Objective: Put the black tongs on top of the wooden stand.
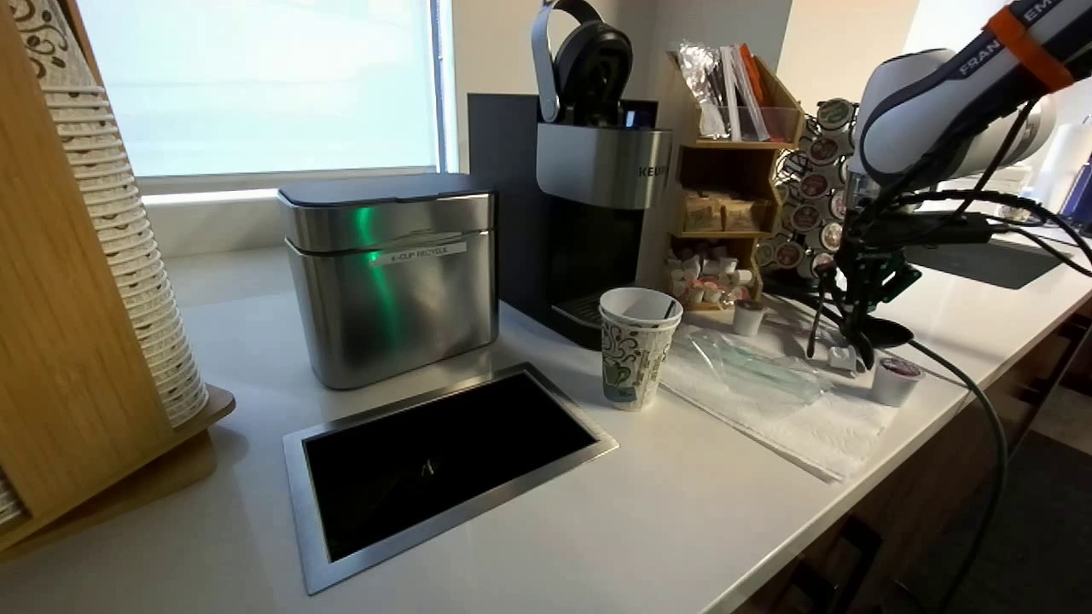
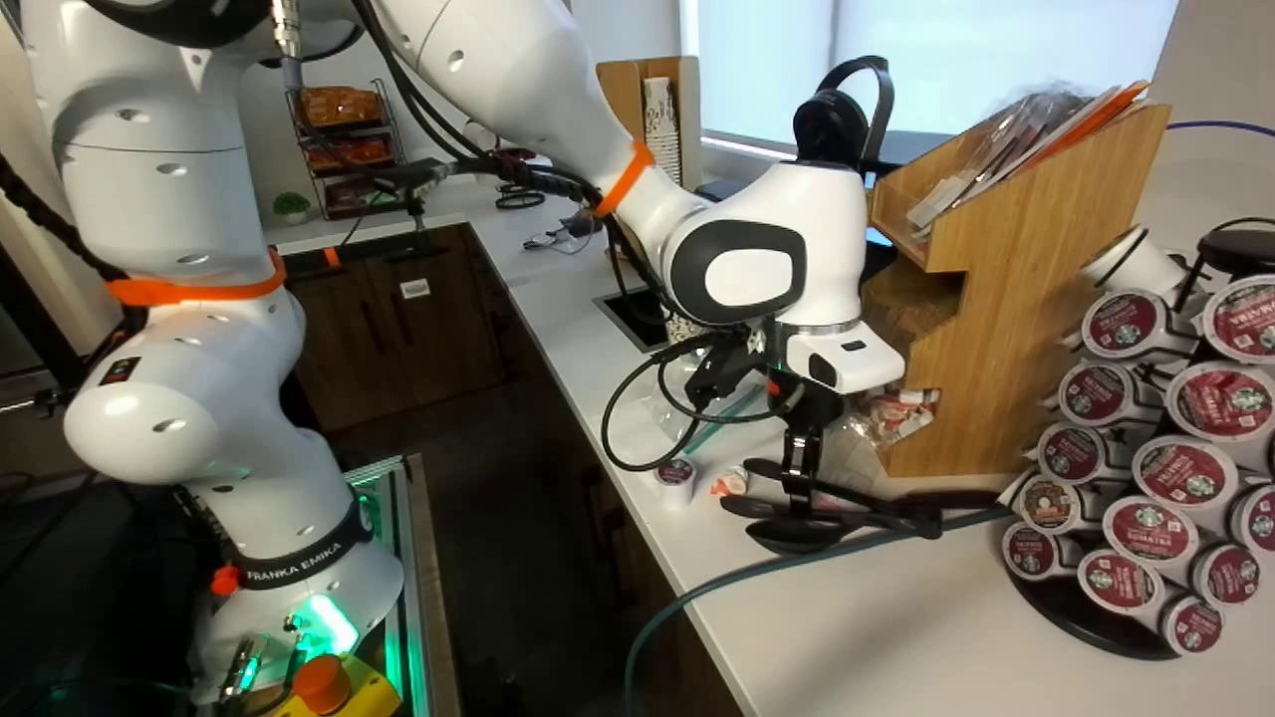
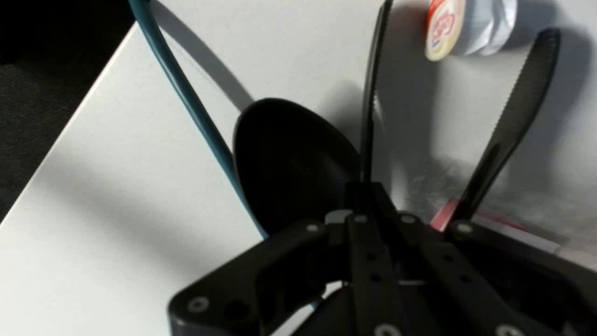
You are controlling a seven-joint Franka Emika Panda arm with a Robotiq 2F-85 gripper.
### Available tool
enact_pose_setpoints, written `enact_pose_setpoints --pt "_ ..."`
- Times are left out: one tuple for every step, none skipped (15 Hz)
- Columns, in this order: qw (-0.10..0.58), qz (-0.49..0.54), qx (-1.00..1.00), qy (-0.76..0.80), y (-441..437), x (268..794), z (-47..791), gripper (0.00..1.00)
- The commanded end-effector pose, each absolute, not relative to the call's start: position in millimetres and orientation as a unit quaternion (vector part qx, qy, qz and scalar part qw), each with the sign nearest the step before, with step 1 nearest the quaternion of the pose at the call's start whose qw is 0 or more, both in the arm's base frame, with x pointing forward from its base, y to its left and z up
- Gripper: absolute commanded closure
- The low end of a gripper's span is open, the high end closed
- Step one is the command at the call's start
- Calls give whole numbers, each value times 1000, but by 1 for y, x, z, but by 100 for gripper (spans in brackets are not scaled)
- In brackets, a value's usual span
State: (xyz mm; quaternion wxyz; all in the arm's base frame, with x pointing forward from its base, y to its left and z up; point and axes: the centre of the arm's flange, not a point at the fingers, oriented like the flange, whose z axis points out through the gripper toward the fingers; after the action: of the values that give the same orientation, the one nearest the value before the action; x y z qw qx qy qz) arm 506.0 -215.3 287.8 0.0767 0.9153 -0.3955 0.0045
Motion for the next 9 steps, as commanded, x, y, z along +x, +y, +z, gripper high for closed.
enact_pose_setpoints --pt "83 27 913 -399 -207 487 311 99" --pt "83 41 914 -396 -204 475 325 99" --pt "81 60 912 -398 -202 464 337 99" --pt "78 72 912 -397 -201 457 347 99" --pt "75 88 911 -397 -200 449 357 99" --pt "69 106 913 -387 -197 441 368 99" --pt "63 130 916 -374 -194 430 380 99" --pt "57 152 918 -361 -192 423 391 99" --pt "56 179 921 -342 -190 413 407 99"
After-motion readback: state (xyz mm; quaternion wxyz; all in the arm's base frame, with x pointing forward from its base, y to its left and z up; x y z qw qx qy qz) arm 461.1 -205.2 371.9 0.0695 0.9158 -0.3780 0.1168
